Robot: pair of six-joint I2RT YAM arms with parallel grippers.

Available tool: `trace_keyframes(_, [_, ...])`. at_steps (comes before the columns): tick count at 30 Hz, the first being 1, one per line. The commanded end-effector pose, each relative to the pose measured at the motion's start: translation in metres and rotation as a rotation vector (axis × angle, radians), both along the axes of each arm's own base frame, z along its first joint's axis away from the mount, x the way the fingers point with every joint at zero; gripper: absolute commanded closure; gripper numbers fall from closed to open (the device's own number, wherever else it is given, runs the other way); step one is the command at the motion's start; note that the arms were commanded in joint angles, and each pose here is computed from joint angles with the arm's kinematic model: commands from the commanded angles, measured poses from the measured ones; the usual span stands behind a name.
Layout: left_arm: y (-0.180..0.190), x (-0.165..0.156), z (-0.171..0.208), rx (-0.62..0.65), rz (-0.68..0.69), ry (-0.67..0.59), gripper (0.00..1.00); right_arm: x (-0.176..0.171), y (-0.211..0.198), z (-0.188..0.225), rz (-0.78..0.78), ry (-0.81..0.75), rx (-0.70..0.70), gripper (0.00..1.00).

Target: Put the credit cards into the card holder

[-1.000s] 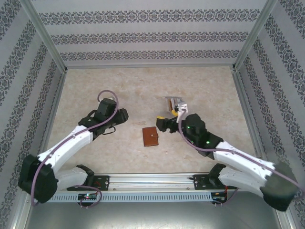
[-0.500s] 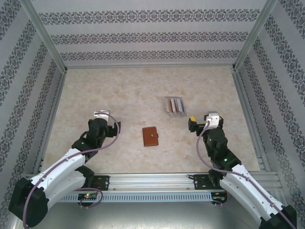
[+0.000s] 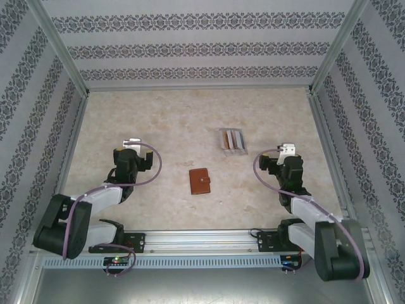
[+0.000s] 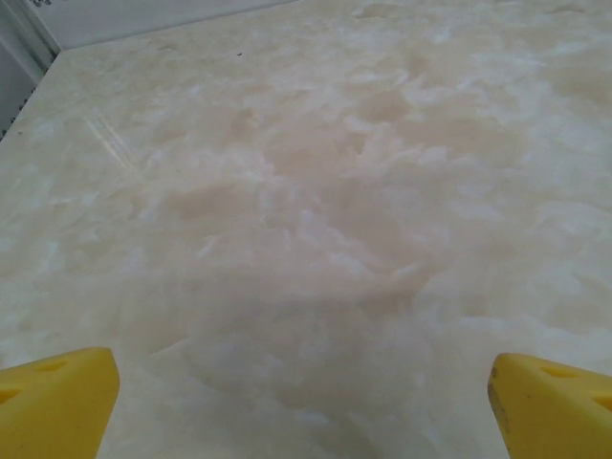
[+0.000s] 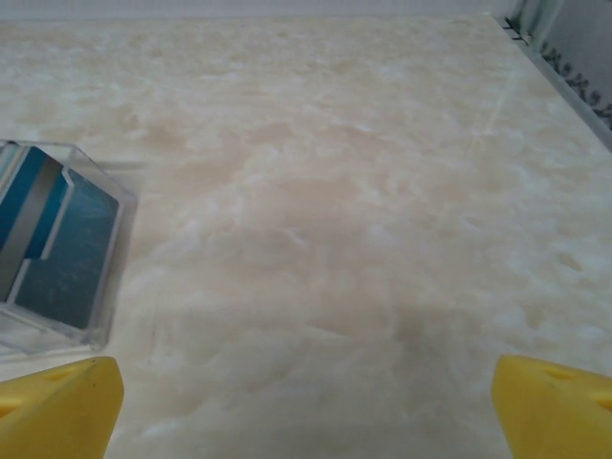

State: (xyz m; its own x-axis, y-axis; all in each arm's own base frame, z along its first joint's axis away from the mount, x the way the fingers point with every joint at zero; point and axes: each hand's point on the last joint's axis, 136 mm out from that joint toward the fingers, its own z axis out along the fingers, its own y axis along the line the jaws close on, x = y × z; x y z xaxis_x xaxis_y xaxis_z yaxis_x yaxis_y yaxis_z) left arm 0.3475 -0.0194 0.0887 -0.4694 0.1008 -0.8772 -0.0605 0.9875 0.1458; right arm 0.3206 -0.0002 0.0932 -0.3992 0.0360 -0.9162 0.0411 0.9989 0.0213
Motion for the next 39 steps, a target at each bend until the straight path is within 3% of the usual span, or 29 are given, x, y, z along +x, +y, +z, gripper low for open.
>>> trace_keyframes(1, [-0.006,0.027,0.024,-0.045,-0.063,-0.099,0.01,0.031,0.006,0.040,0.050,-0.167,0.011,0.02])
trace_keyframes(4, [-0.005,0.036,0.023,0.002,-0.098,-0.104,0.01,0.047,0.008,0.033,0.067,-0.180,0.006,0.02])
trace_keyframes(8, [0.017,0.044,0.005,-0.110,-0.076,-0.129,0.01,0.063,0.005,0.015,0.053,-0.194,0.014,0.02])
trace_keyframes(10, [0.024,0.047,-0.001,-0.138,-0.061,-0.153,0.01,0.062,-0.006,0.012,-0.017,-0.135,-0.003,0.02])
trace_keyframes(12, [0.028,0.050,-0.004,-0.134,-0.032,-0.105,0.01,0.062,-0.017,0.014,-0.091,-0.179,-0.003,0.02])
trace_keyframes(14, [0.028,0.051,-0.008,-0.134,-0.028,-0.070,0.01,0.063,-0.023,0.010,-0.134,-0.128,-0.008,0.02])
trace_keyframes(39, [0.028,0.052,-0.006,-0.130,-0.028,-0.083,0.01,0.071,-0.014,0.016,-0.137,-0.119,-0.076,0.02])
